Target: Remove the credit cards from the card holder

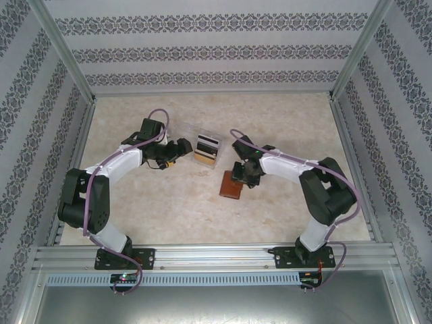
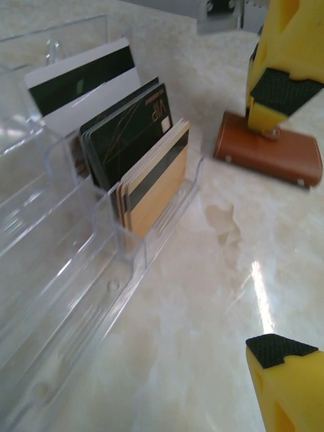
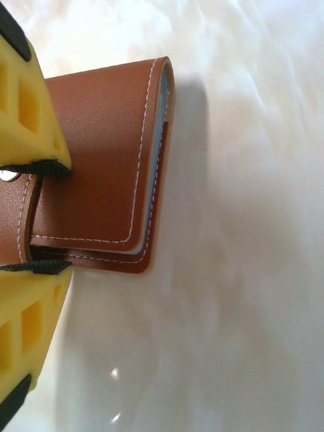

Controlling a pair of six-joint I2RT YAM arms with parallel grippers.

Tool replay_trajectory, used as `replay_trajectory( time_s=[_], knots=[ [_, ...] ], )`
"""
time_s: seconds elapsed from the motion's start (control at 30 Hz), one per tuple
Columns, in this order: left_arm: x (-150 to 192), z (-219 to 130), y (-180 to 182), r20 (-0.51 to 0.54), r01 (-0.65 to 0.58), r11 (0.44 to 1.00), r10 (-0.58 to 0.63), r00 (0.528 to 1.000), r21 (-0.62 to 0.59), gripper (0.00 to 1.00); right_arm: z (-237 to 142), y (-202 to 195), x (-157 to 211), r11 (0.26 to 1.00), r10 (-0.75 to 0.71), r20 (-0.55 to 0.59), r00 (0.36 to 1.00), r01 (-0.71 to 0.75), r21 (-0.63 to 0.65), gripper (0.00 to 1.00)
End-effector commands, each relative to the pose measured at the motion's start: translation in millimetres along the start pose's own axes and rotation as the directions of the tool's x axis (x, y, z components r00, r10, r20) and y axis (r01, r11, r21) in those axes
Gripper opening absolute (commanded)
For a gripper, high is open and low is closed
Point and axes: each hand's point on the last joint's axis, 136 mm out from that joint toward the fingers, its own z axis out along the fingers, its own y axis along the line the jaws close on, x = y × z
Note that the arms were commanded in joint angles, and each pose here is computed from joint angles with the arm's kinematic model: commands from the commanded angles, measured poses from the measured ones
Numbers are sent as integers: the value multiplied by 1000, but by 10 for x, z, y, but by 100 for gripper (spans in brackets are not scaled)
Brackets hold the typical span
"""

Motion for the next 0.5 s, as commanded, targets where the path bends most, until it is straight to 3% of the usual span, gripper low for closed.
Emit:
replay_trajectory(
  time_s=[0.0,0.3,0.47],
  knots=[
    [157,109,-173,-47,9,998,-6,999,55,90,85,303,54,993,-99,-36,994,96,-69,41],
    [662,310,-186,-169,24,997,-11,985,72,80,-245,275,7,993,-85,49,995,89,-82,45],
    [811,410,-227,-222,14,996,5,975,84,68,-208,167,170,994,-58,0,998,58,-88,40]
  ],
)
